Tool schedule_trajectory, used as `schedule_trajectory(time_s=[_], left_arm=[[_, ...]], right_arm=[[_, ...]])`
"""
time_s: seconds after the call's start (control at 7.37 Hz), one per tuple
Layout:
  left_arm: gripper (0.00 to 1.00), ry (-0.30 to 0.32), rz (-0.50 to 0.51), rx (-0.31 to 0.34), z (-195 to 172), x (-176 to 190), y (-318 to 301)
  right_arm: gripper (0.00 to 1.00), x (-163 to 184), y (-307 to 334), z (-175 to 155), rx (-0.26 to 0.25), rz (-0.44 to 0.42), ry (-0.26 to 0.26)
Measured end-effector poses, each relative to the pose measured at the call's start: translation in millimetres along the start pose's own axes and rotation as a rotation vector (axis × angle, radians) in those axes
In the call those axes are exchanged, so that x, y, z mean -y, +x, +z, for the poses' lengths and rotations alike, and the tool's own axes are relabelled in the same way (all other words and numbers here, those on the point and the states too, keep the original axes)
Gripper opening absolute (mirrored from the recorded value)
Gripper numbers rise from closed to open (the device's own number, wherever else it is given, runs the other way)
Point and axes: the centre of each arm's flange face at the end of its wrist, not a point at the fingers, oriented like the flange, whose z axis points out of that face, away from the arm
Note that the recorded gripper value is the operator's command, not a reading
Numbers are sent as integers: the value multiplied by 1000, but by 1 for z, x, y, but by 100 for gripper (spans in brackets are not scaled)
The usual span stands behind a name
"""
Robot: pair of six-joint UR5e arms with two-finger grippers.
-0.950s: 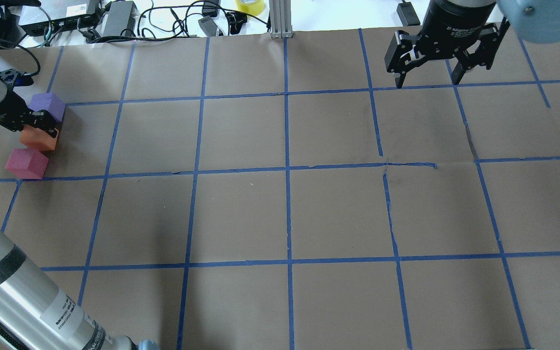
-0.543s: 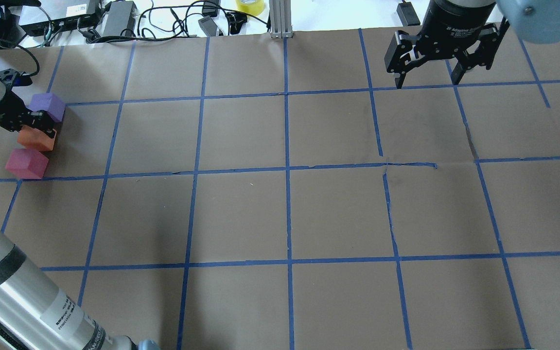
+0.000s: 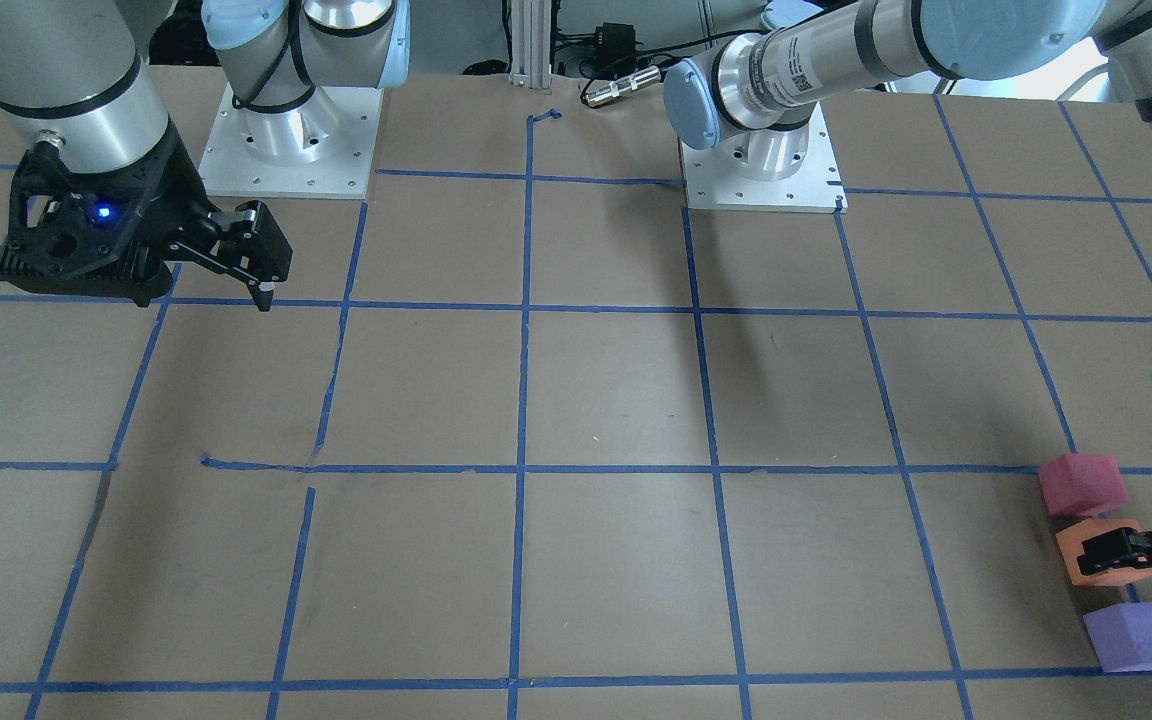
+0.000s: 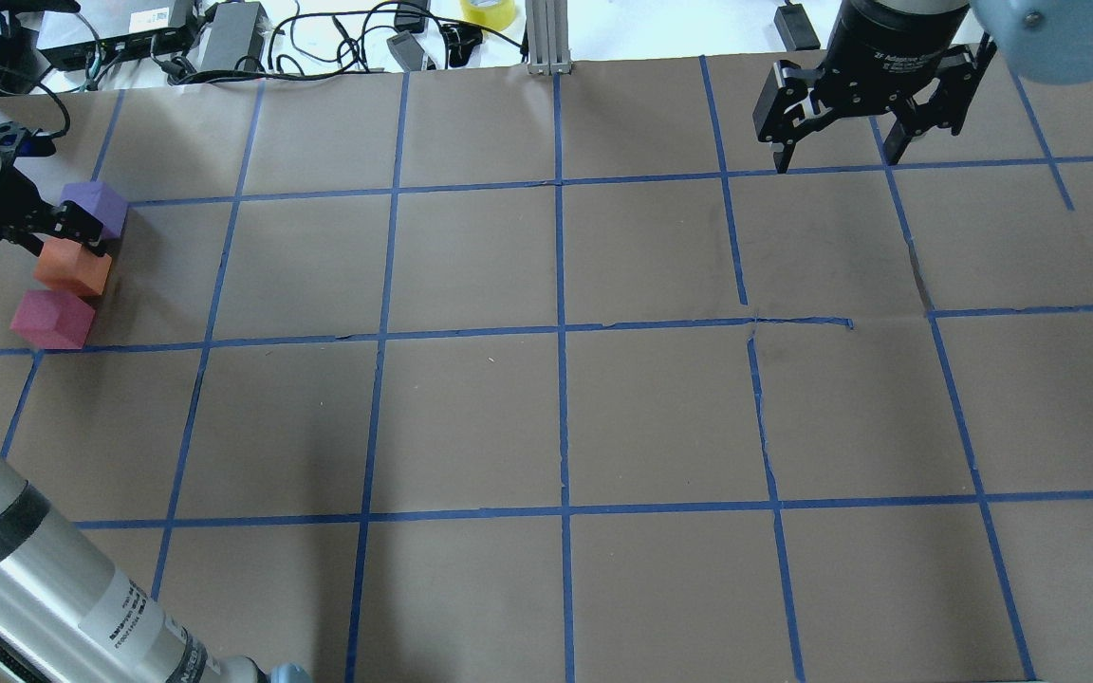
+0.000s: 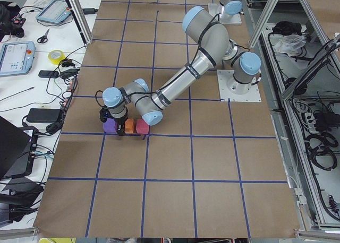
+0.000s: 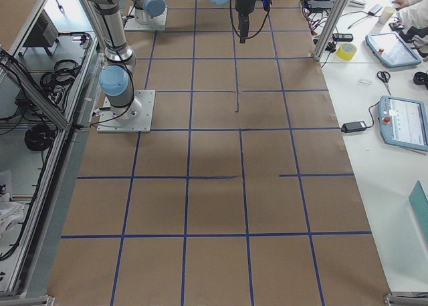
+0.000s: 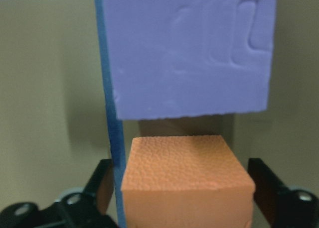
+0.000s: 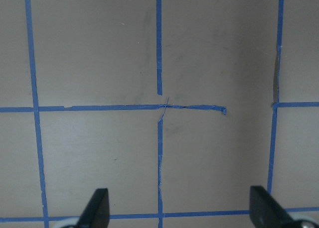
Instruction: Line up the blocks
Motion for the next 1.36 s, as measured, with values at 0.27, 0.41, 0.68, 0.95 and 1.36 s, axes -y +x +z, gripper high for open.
schedule_trajectory(time_s=[0.27, 0.41, 0.68, 0.95, 1.36], left_arm=[[100, 11, 27, 16, -85, -7, 25], [100, 12, 47, 13, -142, -18, 54], [100, 24, 78, 18, -243, -45, 133], [100, 7, -10, 18, -306, -73, 215], [100, 53, 28, 51, -355, -100, 363]], right_arm=[[100, 1, -1, 1, 9, 1, -2], [100, 0, -2, 1, 10, -1, -2], [100, 1, -2, 1, 13, 0, -3], [100, 1, -3, 3, 13, -2, -5], [100, 2, -3, 3, 11, -4, -6]])
